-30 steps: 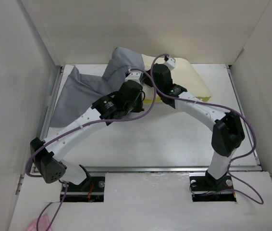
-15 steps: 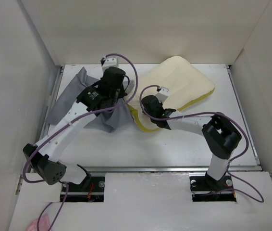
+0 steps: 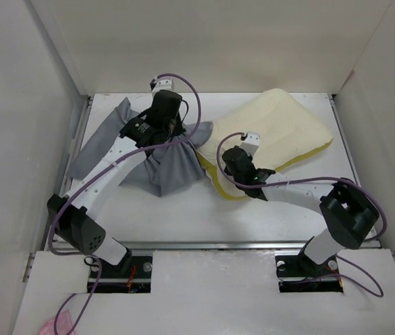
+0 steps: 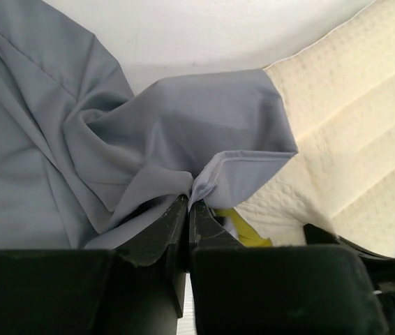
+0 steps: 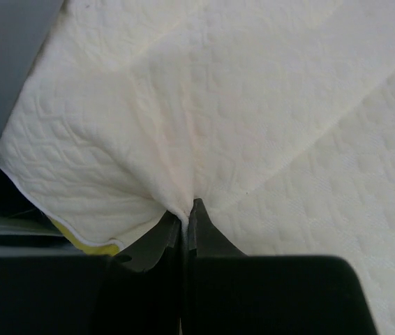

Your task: Put the pillow into the pillowcase

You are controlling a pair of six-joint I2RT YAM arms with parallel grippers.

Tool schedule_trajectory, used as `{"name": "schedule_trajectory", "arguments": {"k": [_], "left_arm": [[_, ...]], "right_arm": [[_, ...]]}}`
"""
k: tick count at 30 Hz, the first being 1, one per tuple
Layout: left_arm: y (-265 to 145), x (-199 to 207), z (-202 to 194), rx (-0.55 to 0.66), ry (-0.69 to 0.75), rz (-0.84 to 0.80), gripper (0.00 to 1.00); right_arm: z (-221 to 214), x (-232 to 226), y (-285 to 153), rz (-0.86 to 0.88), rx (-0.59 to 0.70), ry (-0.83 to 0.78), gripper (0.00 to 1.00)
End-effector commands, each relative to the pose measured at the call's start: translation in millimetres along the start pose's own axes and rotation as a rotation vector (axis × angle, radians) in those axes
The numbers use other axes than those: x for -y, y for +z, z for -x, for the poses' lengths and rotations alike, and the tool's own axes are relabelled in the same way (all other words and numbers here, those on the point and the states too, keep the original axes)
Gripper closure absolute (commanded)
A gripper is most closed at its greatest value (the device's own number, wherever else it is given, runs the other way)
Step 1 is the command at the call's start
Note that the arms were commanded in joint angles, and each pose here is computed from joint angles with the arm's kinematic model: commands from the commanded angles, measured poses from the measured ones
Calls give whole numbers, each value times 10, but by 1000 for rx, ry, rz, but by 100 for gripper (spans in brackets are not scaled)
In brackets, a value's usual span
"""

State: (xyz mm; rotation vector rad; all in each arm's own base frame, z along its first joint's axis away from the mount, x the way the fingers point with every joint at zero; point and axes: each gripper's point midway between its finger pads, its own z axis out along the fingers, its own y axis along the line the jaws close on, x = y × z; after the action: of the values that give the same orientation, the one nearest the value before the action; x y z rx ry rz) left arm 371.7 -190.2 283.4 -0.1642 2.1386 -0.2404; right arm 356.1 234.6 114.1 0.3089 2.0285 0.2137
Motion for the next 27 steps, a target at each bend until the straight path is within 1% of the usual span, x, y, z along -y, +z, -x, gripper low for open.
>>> {"name": "schedule_trajectory", "arguments": {"k": [1,2,3,4,6,7,8,9,10,11,12,13,14,15,16,17,18,19,20,22,23,24,25,26,27], "left_arm": [[47,55,19,11,4,-24,100],[46,88,25,11,1,-40,100],[89,101,-38,2,2,-51,100],[83,135,-59,-10,2,-70,100],[67,226,-128,-16,16,-92,100],[62,290,-191,-26,36,-115,100],[-1,381,-186,-22,46,-155,100],[-88,516,-260,-35,70,-212,100],[-93,600,-346,-48,89,-249,100],[-176,692,-394,-57,106,-302,100],[-256,757,-446,-61,118,-326,100],[-254,766,-513,-73,127,-328,100],[-246,752,-504,-68,126,-318,100],[-256,691,-475,-57,117,-288,100],[-230,637,-520,-66,111,-261,100],[-218,612,-503,-57,110,-246,100],[-185,533,-547,-62,107,-206,100],[-175,511,-529,-53,93,-189,100],[-171,449,-561,-64,93,-160,100],[-105,300,-534,-59,72,-106,100],[-22,198,-546,-68,51,-74,100],[16,120,-559,-69,49,-49,91],[34,79,-536,-66,42,-39,91],[88,12,-524,-69,35,-18,63],[88,15,-524,-69,26,-18,49]], "right_arm": [[576,-218,-205,111,163,-2,100],[682,-249,-255,129,190,0,100],[672,-273,-300,167,187,-20,100],[817,-355,-391,217,225,9,100],[878,-450,-421,264,246,54,100],[1047,-521,-461,276,287,117,100],[1012,-551,-351,243,275,186,100],[1045,-578,-285,210,278,205,100],[1339,-735,-285,200,331,246,100],[1198,-780,-73,148,302,220,100],[1206,-847,17,122,293,259,100],[1476,-1004,28,110,338,317,100],[1412,-1019,133,70,321,301,100],[1213,-1055,357,31,294,302,100],[1192,-1093,435,12,291,314,100],[1297,-1200,463,11,302,341,100],[1109,-1200,622,-14,278,315,100],[1069,-1215,670,-21,272,307,100],[1042,-1215,714,-31,275,303,98],[962,-1159,782,-61,280,289,91],[918,-1131,817,-75,281,281,84],[851,-1078,829,-90,269,247,63],[873,-1044,863,-92,265,250,62],[778,-989,877,-102,242,200,36],[735,-949,915,-98,219,173,25]]}}
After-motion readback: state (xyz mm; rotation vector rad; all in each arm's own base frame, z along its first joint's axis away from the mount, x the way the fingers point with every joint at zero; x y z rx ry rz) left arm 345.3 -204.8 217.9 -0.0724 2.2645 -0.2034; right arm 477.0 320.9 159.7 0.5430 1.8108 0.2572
